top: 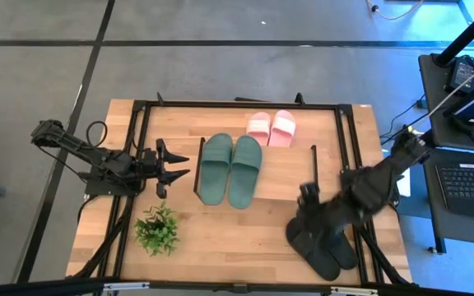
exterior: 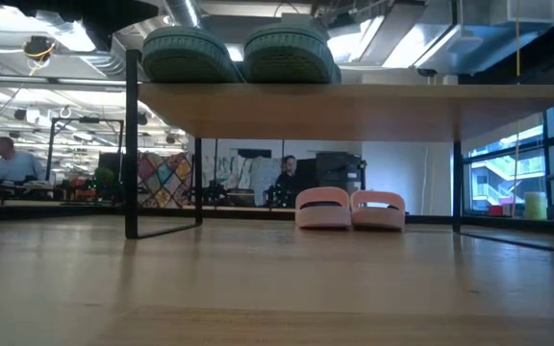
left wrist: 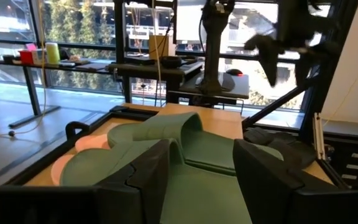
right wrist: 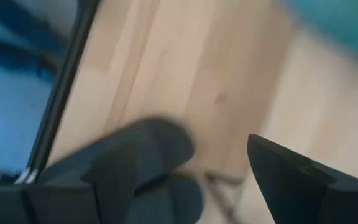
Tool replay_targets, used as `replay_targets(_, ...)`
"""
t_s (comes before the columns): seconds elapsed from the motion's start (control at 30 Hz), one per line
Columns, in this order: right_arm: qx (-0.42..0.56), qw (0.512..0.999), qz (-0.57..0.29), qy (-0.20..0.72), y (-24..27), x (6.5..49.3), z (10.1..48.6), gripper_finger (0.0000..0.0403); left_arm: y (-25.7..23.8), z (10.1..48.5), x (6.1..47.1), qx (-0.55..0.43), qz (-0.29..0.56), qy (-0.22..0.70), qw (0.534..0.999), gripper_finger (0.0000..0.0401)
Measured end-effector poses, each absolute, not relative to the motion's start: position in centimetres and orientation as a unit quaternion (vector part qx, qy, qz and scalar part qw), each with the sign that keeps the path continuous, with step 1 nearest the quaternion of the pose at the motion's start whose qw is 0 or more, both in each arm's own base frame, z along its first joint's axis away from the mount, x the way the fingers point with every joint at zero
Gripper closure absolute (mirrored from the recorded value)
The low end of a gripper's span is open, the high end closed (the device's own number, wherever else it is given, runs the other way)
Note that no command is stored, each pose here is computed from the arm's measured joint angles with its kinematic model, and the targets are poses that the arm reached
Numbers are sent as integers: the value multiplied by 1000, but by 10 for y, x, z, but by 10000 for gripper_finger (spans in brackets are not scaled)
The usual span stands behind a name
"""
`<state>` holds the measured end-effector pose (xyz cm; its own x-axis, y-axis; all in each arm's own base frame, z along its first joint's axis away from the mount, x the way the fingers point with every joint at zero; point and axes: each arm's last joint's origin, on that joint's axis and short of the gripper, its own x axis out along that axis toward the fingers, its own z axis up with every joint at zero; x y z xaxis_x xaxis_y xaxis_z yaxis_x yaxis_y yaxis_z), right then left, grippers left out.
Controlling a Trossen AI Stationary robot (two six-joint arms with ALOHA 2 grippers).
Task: Pick and place slides into the shelf
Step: Put the left black slipper under the shelf
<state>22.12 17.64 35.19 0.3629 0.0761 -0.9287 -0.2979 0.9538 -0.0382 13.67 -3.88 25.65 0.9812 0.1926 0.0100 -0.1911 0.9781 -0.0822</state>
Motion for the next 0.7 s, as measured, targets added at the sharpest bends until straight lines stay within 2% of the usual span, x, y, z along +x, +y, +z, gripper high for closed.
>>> replay_targets(0.3,-176,735,105,646,237,211,293,111,-37,257,136,-11,129,-7,992,231)
replay_targets(0.7,-203,721,116,652,283,219,239,111,-37,257,136,-11,132,-7,991,231)
